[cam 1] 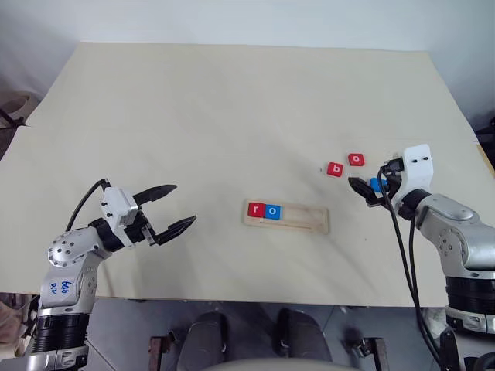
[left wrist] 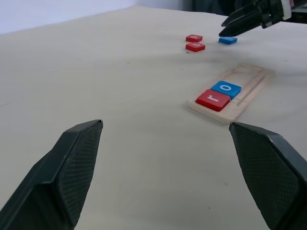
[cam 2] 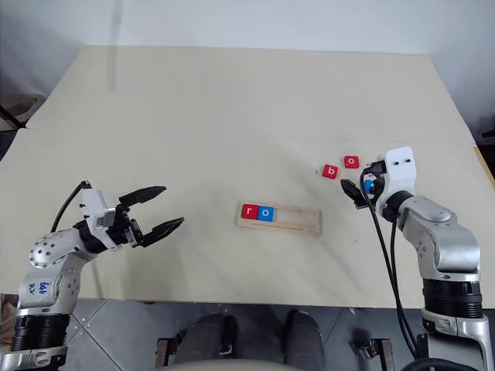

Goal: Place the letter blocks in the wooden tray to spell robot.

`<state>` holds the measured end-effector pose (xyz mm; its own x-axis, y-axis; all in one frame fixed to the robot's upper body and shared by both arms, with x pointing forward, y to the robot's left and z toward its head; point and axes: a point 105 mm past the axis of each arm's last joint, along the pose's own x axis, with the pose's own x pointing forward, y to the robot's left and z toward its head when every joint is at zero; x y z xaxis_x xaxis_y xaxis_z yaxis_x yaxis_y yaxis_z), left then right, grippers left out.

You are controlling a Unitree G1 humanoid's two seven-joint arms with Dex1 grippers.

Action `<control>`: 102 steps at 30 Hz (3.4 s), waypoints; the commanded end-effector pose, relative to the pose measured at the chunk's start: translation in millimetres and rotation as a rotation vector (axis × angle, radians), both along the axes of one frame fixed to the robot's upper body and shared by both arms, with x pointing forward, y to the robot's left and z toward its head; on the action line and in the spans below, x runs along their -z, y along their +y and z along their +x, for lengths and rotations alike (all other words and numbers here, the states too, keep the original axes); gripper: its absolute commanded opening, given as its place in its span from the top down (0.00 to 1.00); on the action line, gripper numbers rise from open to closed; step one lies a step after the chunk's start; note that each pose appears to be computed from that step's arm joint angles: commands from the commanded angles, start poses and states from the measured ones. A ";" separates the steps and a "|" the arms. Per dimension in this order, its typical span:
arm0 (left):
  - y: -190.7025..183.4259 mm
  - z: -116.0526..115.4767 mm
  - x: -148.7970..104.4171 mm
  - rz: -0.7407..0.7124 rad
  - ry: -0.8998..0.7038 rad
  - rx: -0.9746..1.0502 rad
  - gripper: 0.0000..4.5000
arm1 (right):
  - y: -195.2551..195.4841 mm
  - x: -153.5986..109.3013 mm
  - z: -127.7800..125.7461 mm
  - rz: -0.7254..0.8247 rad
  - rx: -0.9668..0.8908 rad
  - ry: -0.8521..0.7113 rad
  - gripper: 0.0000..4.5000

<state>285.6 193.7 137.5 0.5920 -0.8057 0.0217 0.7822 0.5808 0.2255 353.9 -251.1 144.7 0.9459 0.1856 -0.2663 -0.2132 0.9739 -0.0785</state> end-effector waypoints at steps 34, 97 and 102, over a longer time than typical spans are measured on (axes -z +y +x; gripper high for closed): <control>-20.1 -8.7 -17.6 0.001 -0.054 0.032 0.00 | 90.4 2.9 41.7 0.211 0.201 0.034 0.00; -58.5 -12.9 -9.9 0.017 -0.013 0.377 0.00 | 10.5 12.1 -79.3 -0.368 -0.992 0.126 0.00; -61.2 -18.3 -9.6 0.021 -0.018 0.384 0.00 | -2.4 16.1 -55.0 -0.405 -1.028 0.150 0.00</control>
